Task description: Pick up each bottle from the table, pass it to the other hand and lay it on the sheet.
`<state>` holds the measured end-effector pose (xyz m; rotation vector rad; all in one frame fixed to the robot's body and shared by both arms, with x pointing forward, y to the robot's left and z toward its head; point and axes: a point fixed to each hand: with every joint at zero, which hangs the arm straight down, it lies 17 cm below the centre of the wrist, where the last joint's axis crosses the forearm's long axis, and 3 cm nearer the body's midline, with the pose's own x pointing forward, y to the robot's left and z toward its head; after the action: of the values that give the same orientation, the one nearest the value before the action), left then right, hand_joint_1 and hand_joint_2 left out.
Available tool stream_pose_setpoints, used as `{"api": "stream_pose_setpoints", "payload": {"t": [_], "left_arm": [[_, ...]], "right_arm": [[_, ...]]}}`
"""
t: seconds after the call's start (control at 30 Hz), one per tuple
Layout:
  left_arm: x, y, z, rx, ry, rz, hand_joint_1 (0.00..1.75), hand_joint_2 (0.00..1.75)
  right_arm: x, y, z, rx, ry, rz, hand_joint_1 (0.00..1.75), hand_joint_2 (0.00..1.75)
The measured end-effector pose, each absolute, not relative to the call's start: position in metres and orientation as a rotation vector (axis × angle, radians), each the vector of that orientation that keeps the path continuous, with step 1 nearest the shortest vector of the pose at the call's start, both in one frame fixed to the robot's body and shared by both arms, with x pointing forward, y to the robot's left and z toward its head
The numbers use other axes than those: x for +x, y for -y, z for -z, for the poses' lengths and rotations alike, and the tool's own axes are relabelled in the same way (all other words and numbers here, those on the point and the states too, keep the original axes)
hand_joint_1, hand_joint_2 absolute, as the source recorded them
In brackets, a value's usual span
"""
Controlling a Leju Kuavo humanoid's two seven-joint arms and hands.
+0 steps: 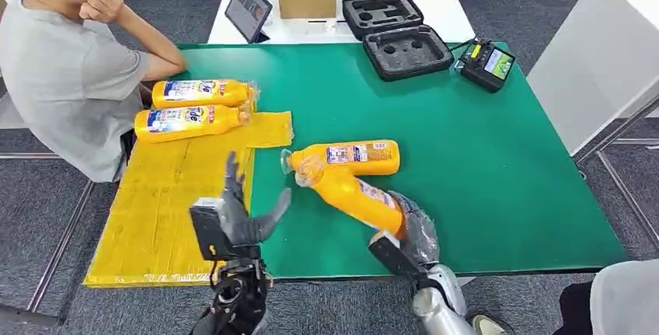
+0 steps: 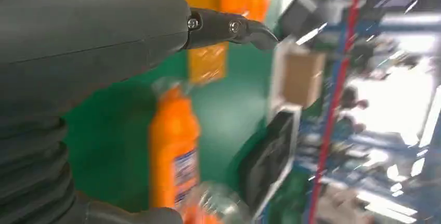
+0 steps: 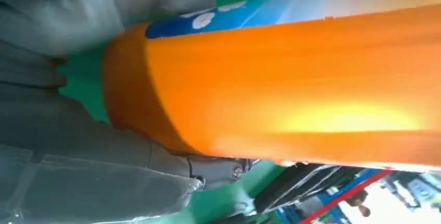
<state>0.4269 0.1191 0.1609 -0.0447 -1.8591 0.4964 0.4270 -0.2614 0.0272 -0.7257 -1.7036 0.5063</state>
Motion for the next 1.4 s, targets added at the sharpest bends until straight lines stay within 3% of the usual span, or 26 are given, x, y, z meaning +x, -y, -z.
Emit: {"api": "stream_pose_setpoints", "payload": {"t": [0.47,0.93,1.4], "left_arm": [[0.424,-0.074,-0.145,-0.137,1.827,-0.363,0.00,1.75],[0.419,-0.017,-0.119,-0.422,1.622,-0.345,0.00,1.75],[0.431,-0.020,-0.130,-0.383,1.653,-0.359,0.00,1.75]], "right_arm": [[0.426,0.243,-0.038,-0.716,1.734,-0.511,1.75,1.75],[0.441,0.236,-0.056,-0.737,1.795,-0.469,1.75,1.75],[0.443,0.194,-0.062,-0.756,1.834,-0.583,1.75,1.75]]}}
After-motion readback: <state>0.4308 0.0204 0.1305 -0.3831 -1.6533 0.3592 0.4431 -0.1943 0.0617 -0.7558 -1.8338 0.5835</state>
